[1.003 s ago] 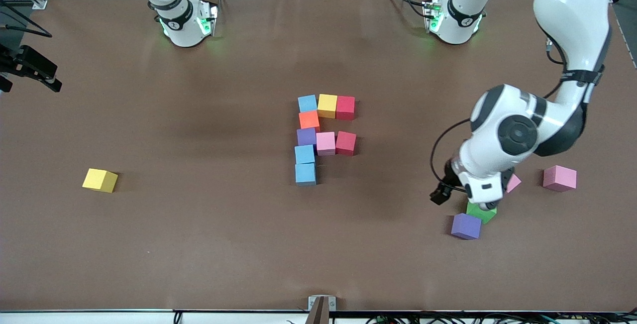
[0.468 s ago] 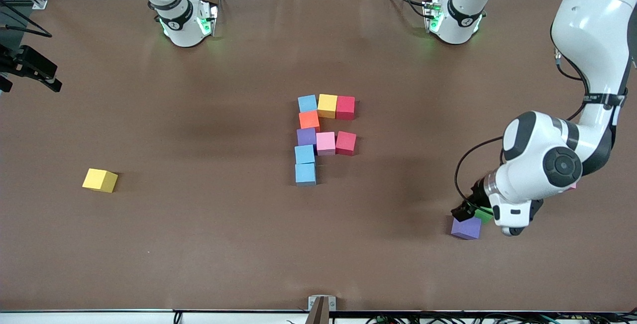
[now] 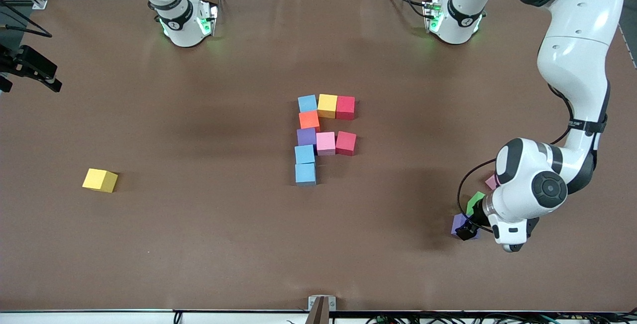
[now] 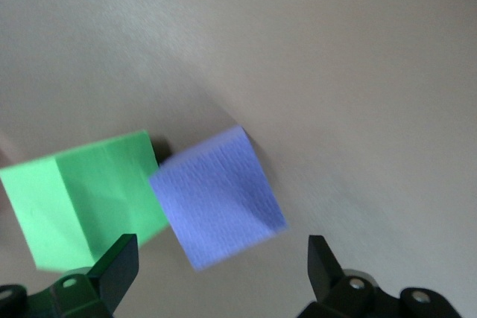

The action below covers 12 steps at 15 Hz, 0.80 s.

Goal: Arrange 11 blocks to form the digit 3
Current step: 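Grasp the purple cube with the left gripper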

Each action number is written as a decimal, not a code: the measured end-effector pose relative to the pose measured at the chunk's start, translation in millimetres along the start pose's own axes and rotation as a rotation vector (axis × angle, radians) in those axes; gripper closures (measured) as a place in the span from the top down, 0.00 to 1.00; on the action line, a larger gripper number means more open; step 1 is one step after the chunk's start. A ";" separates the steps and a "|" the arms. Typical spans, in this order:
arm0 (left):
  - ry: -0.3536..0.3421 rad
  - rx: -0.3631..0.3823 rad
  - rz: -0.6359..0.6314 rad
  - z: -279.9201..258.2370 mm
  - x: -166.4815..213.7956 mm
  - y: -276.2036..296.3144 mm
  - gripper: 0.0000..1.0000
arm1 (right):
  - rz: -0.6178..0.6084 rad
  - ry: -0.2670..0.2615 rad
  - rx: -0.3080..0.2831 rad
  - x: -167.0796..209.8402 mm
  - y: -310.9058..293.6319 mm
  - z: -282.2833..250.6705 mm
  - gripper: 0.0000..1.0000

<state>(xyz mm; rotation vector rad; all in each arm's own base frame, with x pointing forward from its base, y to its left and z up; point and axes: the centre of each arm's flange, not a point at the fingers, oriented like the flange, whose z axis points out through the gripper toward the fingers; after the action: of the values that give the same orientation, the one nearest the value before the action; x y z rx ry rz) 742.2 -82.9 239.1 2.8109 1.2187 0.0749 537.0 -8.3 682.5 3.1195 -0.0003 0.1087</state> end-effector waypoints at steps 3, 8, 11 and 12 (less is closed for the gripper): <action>0.006 -0.001 -0.009 1.8 6.1 -3.3 1.00 | 0.000 0.000 0.000 0.0 0.0 0.0 1.00; 0.022 -0.035 -0.012 4.6 8.2 -0.3 1.00 | 0.000 0.000 0.000 0.0 0.0 0.0 1.00; 0.032 -0.040 -0.023 15.2 15.4 -6.0 1.00 | 0.000 0.000 0.000 0.0 0.0 0.0 1.00; 0.033 -0.039 -0.025 16.3 16.8 -7.2 1.00 | 0.000 0.000 0.000 0.0 0.0 0.0 1.00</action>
<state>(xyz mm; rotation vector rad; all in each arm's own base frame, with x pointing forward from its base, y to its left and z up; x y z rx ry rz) 749.7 -66.6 222.5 2.7719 1.2446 0.1425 537.0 -8.3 682.5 3.1195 -0.0003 0.1087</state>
